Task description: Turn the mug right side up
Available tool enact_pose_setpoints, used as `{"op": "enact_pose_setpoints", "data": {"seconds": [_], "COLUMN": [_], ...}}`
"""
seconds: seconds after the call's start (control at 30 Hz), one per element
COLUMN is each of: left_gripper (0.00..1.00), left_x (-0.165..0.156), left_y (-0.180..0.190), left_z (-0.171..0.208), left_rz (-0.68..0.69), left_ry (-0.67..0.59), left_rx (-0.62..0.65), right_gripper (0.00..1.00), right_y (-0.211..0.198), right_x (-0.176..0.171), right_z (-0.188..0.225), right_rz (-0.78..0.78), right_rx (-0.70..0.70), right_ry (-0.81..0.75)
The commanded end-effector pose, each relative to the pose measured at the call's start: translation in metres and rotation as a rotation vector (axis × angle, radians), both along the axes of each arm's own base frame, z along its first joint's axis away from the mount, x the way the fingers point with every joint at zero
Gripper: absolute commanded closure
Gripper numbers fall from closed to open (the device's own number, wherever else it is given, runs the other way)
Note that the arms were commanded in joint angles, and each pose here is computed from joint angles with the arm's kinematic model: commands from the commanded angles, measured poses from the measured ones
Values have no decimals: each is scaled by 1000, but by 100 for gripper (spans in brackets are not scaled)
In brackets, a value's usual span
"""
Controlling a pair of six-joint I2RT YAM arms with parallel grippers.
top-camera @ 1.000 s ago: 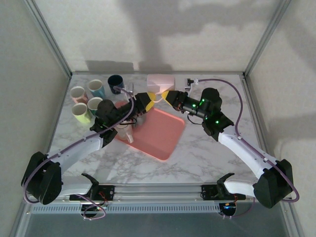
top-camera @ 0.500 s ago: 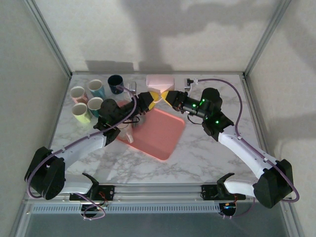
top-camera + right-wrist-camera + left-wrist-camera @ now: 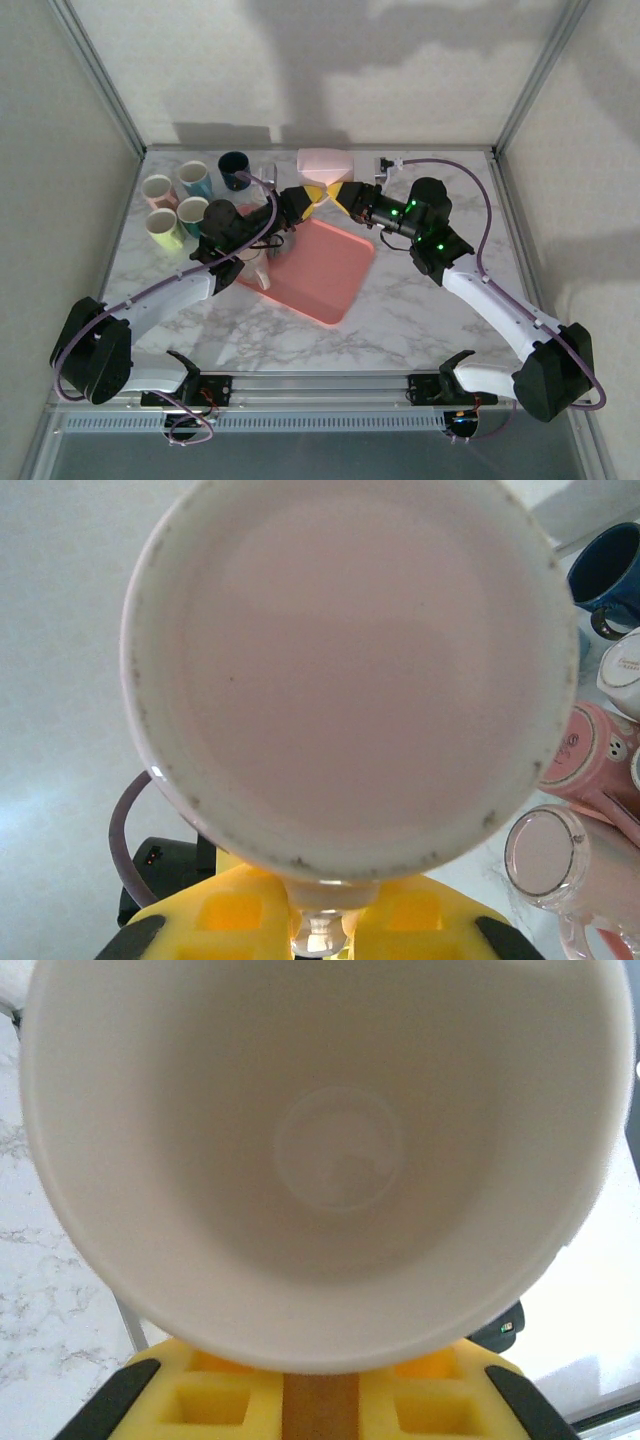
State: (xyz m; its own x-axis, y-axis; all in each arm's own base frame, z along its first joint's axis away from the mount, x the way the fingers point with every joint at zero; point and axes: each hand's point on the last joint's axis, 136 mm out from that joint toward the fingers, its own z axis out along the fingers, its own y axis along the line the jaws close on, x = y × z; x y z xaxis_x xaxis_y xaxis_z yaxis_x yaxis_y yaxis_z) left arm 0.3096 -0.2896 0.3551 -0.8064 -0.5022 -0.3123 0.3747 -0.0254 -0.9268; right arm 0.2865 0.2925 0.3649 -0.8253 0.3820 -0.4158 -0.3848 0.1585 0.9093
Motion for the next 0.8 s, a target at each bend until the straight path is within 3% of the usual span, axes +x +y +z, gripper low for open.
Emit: {"op": "enact_pose_setpoints", "data": {"seconds": [0.0, 0.1, 0.23, 0.57, 0.77], "left_gripper": [100, 100, 100, 100, 100], "left_x": [-11, -10, -9, -6, 4], "left_y": [-1, 1, 5, 13, 17], "left_z": [32, 36, 39, 27, 11], "left_rz": [-15, 0, 34, 127, 177], "left_ry": [-122, -138, -145, -192, -197], "left_rx": [-50, -50, -39, 178, 393], "right_gripper": [74, 52, 39, 37, 37], "right_y": [-6, -12, -26, -89, -109], "right_x": [-4, -2, -4, -21, -28], "right_z": [25, 15, -5, -47, -49], "right_rz": [-20, -60, -121, -275, -304], "right_rx": [30, -14, -163, -622, -750], "right_ry": [-99, -86, -81, -181, -290]}}
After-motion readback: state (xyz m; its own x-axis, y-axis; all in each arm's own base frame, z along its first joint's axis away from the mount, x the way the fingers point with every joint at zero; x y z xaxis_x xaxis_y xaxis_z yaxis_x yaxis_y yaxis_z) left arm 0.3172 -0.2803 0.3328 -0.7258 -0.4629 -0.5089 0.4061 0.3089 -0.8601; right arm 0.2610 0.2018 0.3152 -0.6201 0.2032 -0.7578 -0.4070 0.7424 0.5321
